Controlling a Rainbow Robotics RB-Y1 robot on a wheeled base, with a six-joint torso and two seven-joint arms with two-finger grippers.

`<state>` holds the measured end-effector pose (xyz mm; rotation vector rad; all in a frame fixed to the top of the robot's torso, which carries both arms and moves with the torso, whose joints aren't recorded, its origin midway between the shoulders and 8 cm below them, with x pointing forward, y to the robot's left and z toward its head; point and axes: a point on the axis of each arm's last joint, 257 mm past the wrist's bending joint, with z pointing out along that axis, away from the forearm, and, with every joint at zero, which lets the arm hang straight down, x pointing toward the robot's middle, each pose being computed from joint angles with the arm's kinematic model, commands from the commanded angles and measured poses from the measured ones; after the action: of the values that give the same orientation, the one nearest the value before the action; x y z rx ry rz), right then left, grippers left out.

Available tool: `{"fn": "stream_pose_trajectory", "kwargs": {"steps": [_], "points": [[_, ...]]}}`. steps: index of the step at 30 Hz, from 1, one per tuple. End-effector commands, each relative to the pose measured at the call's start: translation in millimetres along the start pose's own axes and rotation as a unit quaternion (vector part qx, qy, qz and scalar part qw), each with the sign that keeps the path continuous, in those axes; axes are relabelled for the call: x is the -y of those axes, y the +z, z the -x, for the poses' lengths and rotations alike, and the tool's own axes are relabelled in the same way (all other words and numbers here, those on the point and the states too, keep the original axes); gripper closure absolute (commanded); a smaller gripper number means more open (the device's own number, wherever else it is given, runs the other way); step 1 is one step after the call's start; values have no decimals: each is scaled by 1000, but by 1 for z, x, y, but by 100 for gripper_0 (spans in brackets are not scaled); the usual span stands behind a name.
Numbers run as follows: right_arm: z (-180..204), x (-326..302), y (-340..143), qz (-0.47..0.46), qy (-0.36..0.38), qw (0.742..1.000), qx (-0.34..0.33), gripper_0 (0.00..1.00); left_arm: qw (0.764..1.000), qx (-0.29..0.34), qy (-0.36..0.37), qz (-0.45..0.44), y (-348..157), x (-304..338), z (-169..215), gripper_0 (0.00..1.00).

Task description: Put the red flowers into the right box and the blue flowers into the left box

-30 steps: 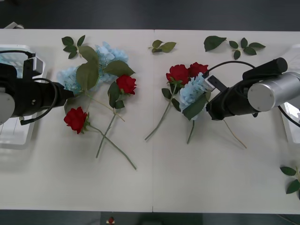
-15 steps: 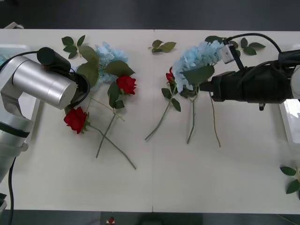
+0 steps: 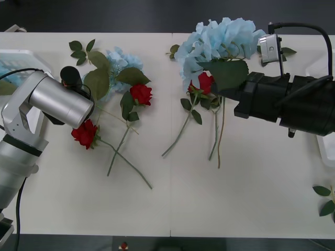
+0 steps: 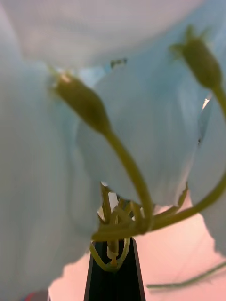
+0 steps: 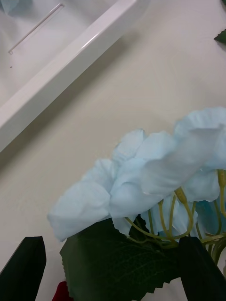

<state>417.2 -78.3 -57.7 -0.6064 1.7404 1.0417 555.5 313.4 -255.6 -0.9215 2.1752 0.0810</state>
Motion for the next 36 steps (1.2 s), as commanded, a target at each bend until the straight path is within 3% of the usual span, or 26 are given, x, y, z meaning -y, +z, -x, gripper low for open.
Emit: {"fn": "stream_pose_trajectory", "kwargs": {"steps": [1, 16, 22, 27, 36], "points": [[10, -38, 5, 43, -4, 998, 36, 100, 1000, 19, -14, -16, -10, 15, 26, 19], [1, -58, 20, 70, -6, 997, 44, 100, 997, 2, -17, -69, -25, 69, 33, 20], [1, -58, 19, 69, -23, 996, 42, 100, 990, 14, 47, -132, -44, 91, 27, 19], [-2, -58, 18, 70, -31, 996, 36, 100, 979, 0, 130, -160, -60, 48, 19, 15], [-4, -65, 14, 90, -18, 995, 30, 100, 930, -26, 251, -269, -126, -6, -5, 14]]}}
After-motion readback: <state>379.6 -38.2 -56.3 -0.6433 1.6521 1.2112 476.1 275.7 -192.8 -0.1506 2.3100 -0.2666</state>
